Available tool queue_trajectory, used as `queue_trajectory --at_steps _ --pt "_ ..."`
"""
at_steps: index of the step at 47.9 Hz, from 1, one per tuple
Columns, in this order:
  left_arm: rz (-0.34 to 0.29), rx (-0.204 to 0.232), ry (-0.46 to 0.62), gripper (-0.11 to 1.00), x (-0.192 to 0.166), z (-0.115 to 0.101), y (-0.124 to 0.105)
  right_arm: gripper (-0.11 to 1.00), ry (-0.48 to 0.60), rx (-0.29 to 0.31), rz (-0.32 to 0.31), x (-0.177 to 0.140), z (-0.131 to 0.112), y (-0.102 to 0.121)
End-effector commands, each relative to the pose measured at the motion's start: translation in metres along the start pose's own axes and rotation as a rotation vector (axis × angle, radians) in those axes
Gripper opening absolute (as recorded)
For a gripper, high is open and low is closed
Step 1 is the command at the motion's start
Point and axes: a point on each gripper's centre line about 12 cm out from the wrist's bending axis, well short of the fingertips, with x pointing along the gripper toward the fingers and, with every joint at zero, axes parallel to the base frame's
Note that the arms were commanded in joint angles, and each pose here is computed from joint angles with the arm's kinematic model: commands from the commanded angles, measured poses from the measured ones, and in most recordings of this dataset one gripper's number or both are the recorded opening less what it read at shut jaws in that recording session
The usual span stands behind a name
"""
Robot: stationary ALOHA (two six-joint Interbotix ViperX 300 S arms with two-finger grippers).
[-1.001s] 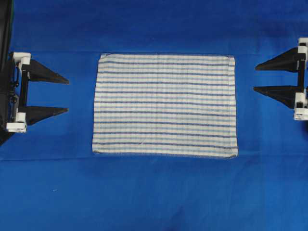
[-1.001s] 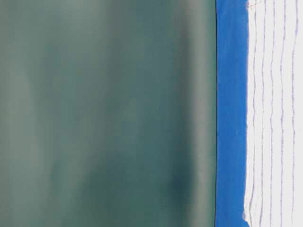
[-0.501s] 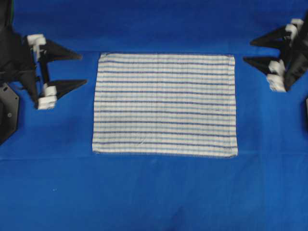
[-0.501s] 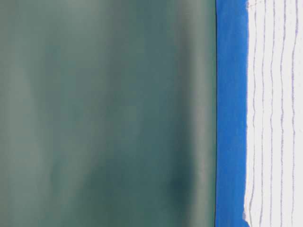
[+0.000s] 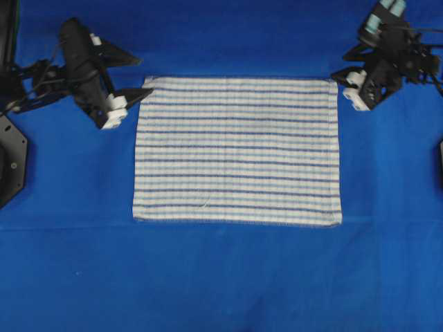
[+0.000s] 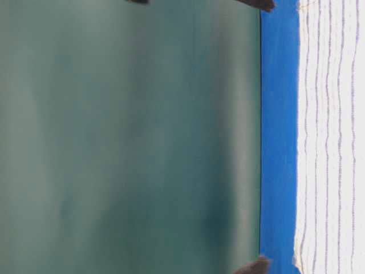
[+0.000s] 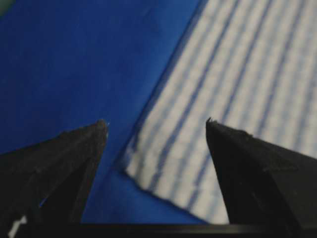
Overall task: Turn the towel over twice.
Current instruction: 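Move both grippers in and pinch the towel's far corners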
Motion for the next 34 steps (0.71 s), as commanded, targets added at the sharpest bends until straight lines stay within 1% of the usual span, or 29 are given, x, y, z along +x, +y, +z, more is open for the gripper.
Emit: queue_trajectory --at_steps 1,9,16,22,24,26,27,31,32,34 --pt "0.015 -0.005 -0.012 0.76 0.011 -0.001 0.004 0.65 0.001 -0.006 0.004 0.011 0.007 -0.001" --pt "0.017 -0.006 0.030 0.76 0.028 -0.017 0.005 0.65 0.046 -0.010 0.007 0.026 0.000 -0.002" --pt "0.020 -0.008 0.050 0.75 0.034 -0.021 0.006 0.65 0.069 -0.010 0.008 0.029 -0.007 -0.002" --pt "0.031 -0.015 0.062 0.70 0.034 -0.023 0.010 0.64 0.076 -0.010 0.008 0.028 -0.010 -0.002" --pt "0.034 -0.018 0.072 0.65 0.035 -0.024 0.011 0.63 0.080 -0.010 0.007 0.028 -0.012 -0.002" --pt "0.033 -0.018 0.085 0.55 0.035 -0.025 0.011 0.58 0.082 -0.014 0.009 0.028 -0.012 -0.001" --pt "0.033 -0.018 0.091 0.49 0.035 -0.026 0.011 0.54 0.082 -0.015 0.010 0.028 -0.012 0.000" --pt "0.029 -0.018 0.120 0.27 0.035 -0.029 0.010 0.34 0.082 -0.023 0.014 0.028 -0.012 0.001" --pt "0.028 -0.018 0.126 0.22 0.035 -0.029 0.010 0.26 0.082 -0.023 0.014 0.028 -0.012 0.001" --pt "0.027 -0.017 0.146 0.13 0.035 -0.031 0.010 0.14 0.081 -0.023 0.015 0.028 -0.012 0.001"
